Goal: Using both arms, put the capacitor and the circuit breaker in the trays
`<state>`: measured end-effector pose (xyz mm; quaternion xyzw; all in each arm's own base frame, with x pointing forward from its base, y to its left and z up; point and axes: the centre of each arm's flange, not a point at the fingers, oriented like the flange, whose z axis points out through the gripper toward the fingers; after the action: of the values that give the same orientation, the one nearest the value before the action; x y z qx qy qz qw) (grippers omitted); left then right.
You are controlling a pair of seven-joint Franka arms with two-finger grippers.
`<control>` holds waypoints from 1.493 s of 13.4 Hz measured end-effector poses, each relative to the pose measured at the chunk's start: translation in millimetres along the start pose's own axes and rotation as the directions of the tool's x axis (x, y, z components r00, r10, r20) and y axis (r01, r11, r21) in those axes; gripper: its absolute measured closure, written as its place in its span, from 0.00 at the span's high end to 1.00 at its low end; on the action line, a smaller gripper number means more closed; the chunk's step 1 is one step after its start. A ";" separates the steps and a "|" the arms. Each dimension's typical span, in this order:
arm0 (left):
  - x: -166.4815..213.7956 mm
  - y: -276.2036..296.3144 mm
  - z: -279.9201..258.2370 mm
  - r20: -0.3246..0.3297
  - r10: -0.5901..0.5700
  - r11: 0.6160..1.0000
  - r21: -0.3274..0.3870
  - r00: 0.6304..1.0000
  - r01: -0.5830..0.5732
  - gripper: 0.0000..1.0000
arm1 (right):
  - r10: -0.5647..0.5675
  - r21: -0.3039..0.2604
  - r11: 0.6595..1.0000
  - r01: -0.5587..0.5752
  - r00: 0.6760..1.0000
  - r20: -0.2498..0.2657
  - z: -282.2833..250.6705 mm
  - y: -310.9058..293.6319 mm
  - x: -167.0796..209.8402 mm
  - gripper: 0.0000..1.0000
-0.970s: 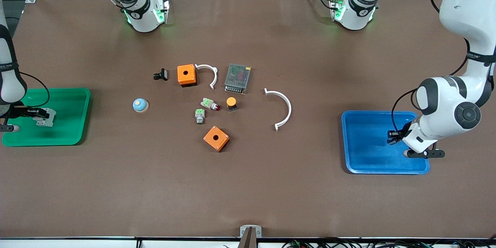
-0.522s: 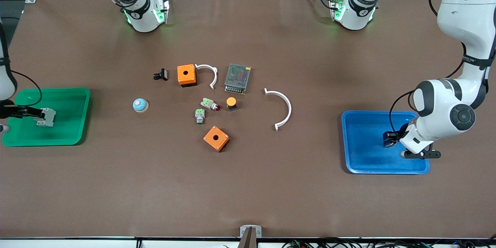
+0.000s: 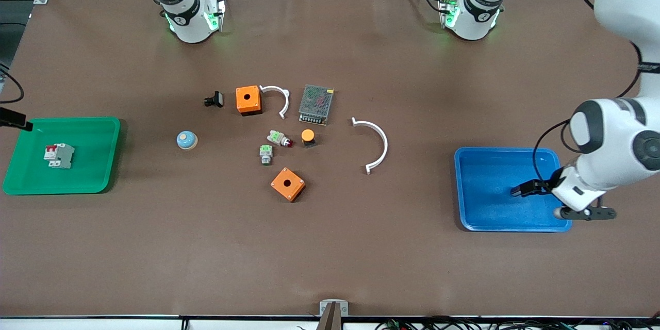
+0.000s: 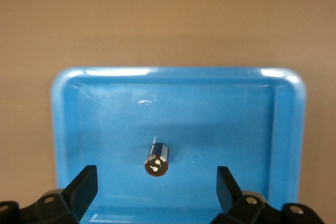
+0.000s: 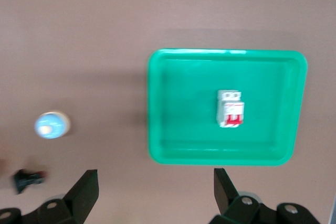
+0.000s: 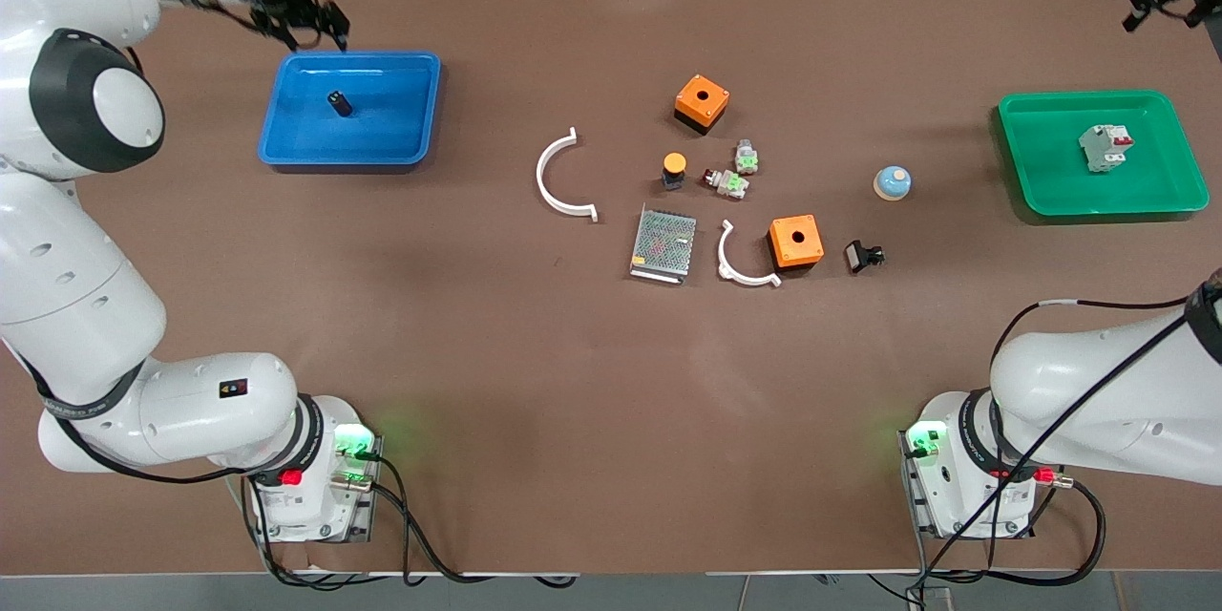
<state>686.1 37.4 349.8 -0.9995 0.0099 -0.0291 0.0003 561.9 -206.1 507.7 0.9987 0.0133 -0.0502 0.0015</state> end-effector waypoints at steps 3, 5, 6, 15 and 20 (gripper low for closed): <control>12.8 -1.8 -89.4 -0.001 -0.005 1.000 0.009 1.000 0.005 1.00 | 0.051 -0.012 0.999 -0.051 0.999 0.010 -43.8 -98.7 -5.0 0.98; 9.7 1.9 -135.9 -0.007 -0.002 1.000 0.011 1.000 0.002 1.00 | 0.076 0.003 0.997 -0.076 0.997 0.009 -58.8 -155.8 -9.6 0.98; 5.0 5.0 -158.4 -0.017 -0.005 1.000 0.006 1.000 0.005 1.00 | 0.088 0.020 0.996 -0.088 0.996 0.009 -62.9 -176.7 -11.7 0.98; -61.9 70.9 -269.6 0.054 -0.023 0.999 -0.024 0.998 0.025 1.00 | 0.129 0.039 0.991 -0.128 0.991 -0.026 -87.8 -206.0 -25.2 1.00; -88.6 98.5 -283.5 0.105 -0.018 1.000 0.001 0.994 0.018 1.00 | 0.157 0.050 0.987 -0.153 0.983 -0.094 -121.5 -190.7 -29.1 1.00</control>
<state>579.3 -59.3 627.6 -0.9997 0.0007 0.0235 0.0005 540.0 -15.8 631.2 0.9977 -0.0653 -0.0015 -0.0164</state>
